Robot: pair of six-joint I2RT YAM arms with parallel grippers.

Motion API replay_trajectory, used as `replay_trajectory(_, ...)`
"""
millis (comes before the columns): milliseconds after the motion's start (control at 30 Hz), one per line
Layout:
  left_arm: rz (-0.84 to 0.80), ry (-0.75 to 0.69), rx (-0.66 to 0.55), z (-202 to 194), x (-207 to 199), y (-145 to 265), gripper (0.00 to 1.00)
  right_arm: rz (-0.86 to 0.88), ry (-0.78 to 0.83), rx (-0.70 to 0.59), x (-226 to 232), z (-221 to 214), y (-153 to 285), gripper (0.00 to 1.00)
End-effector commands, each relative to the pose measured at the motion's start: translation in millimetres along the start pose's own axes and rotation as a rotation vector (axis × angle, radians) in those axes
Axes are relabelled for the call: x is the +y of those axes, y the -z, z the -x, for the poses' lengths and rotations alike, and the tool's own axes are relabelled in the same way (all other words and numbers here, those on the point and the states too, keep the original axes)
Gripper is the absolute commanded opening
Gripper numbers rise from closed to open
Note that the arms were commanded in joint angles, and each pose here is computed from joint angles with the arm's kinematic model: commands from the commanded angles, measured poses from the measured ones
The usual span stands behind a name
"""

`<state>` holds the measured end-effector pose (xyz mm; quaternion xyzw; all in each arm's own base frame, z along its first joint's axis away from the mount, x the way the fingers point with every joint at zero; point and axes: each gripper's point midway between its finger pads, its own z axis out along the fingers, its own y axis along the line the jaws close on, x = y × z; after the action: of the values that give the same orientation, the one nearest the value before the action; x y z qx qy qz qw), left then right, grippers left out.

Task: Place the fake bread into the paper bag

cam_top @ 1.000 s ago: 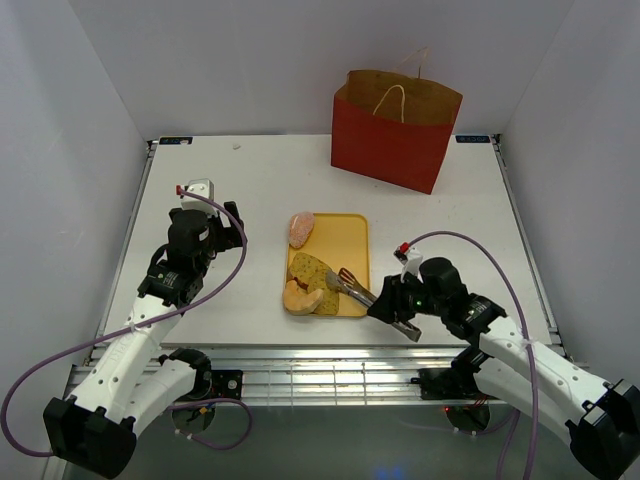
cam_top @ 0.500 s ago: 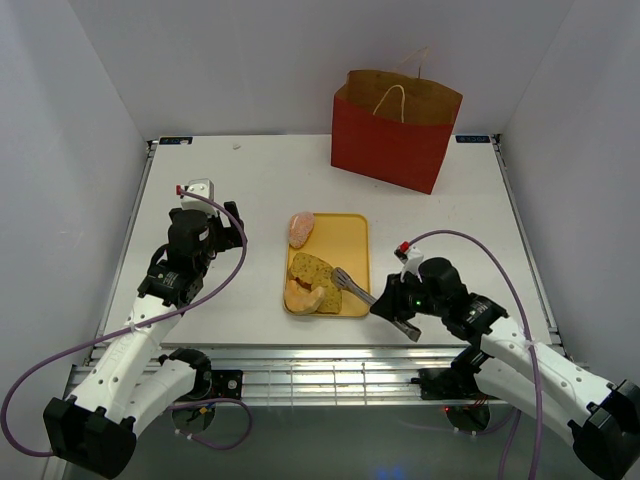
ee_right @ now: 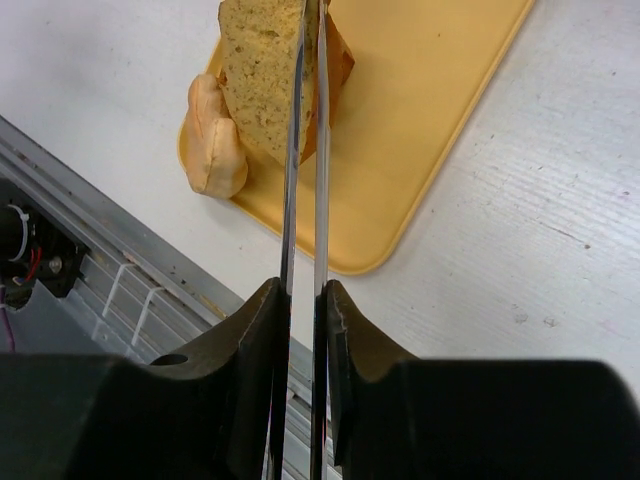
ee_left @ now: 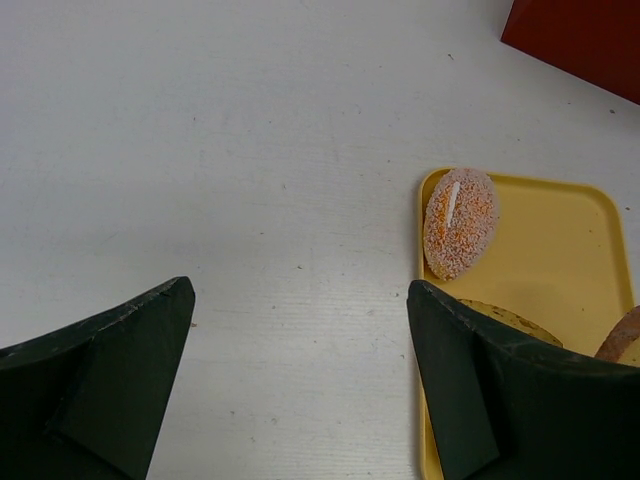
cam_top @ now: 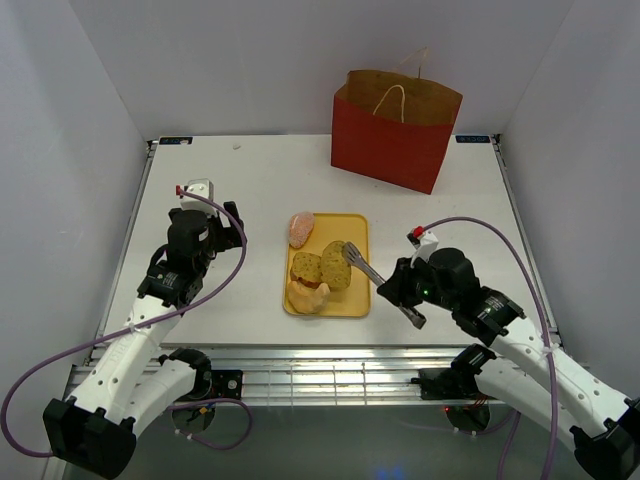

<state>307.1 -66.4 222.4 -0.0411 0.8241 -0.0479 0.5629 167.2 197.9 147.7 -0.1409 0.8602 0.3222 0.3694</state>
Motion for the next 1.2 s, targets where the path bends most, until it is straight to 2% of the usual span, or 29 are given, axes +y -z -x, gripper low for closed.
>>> replay_trajectory(0,-0.003,0.010,-0.047,16,-1,7,0.98,-0.026,0.037,-0.111,5,35,13,0.08)
replay_trajectory(133,-0.006,0.011,-0.049,16,-1,8,0.98,-0.027,0.037,-0.154,10,49,20,0.08)
replay_trajectory(467,-0.014,0.014,-0.053,18,-3,9,0.98,-0.103,0.057,-0.348,19,122,44,0.08)
replay_trajectory(600,-0.016,0.014,-0.054,18,-3,9,0.98,-0.124,0.083,-0.406,29,161,46,0.08)
replay_trajectory(767,-0.018,0.017,-0.052,17,-3,9,0.98,-0.091,0.124,-0.545,61,233,61,0.08)
replay_trajectory(833,-0.017,0.016,-0.054,18,-3,10,0.98,-0.104,0.148,-0.559,66,251,53,0.08)
replay_trajectory(867,-0.016,0.016,-0.054,18,-3,9,0.98,-0.102,0.153,-0.603,73,269,61,0.08)
replay_trajectory(1167,-0.028,0.017,-0.047,16,-5,9,0.98,-0.181,0.212,-0.794,90,368,49,0.08)
